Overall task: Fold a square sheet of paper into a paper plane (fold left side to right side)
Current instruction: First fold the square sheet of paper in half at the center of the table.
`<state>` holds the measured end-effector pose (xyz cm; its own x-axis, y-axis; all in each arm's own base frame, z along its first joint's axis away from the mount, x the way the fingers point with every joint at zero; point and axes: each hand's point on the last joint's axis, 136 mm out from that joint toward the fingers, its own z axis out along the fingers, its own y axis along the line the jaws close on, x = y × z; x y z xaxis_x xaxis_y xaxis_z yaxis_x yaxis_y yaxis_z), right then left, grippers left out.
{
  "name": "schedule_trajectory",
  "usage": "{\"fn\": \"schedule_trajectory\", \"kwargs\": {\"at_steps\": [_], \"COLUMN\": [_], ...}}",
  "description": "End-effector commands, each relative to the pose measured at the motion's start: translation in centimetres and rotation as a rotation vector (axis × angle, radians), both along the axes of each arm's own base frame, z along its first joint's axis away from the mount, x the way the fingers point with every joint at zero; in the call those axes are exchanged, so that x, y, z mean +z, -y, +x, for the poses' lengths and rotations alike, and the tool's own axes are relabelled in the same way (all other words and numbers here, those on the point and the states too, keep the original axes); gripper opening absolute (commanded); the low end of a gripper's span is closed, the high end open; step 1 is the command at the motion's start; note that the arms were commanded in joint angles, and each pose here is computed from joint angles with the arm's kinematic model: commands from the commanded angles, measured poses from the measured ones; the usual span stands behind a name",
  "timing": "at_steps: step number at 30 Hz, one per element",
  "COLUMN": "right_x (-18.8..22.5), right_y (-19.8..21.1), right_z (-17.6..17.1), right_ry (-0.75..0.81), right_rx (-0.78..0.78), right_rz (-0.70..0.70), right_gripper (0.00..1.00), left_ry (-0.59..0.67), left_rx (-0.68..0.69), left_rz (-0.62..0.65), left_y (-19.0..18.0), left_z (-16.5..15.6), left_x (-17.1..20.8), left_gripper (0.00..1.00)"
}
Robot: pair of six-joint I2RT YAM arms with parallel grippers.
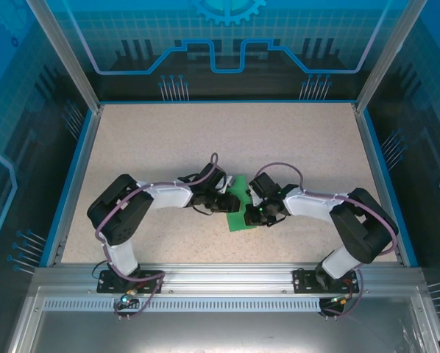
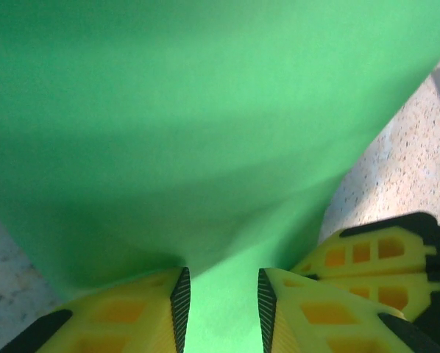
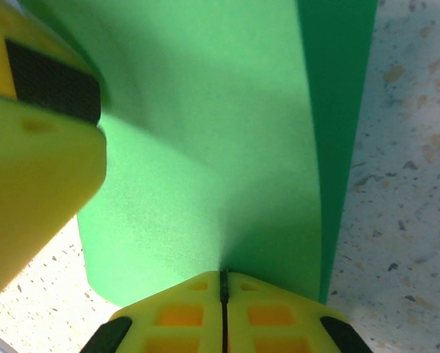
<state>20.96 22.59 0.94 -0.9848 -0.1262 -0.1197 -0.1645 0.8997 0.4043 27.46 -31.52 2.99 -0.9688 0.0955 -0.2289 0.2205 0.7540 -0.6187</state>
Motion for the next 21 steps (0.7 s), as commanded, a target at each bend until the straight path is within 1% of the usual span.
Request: {"fn": "schedule_trajectory", "kwargs": {"at_steps": [1, 6, 12, 21], "right_x": [-2.6, -2.6, -2.8, -3.2], "right_y": [2.8, 3.2, 4.1, 4.1], "right_z": [-1.6, -1.6, -2.0, -2.6], "right_ry": [-0.057, -0.054, -0.063, -0.087], "right_rx": [0.005, 0.011, 0.021, 0.037], "right_rz": [-0.165, -0.191, -0.232, -0.232], "right_gripper": [0.07, 0.07, 0.07, 0.07], "left_ry": [0.006, 0.006, 0.011, 0.026], "left_rx": [0.000, 0.028, 0.082, 0.169], "left_rz": [0.050, 0.085, 0.089, 0.074], "left_y": [-0.5, -1.1, -2.2, -4.3], "left_z": [0.9, 1.7, 3.1, 7.1], "left_x": [-1.0, -2.1, -2.5, -2.0], "left_gripper": [0.33, 0.33, 0.33, 0.33]}}
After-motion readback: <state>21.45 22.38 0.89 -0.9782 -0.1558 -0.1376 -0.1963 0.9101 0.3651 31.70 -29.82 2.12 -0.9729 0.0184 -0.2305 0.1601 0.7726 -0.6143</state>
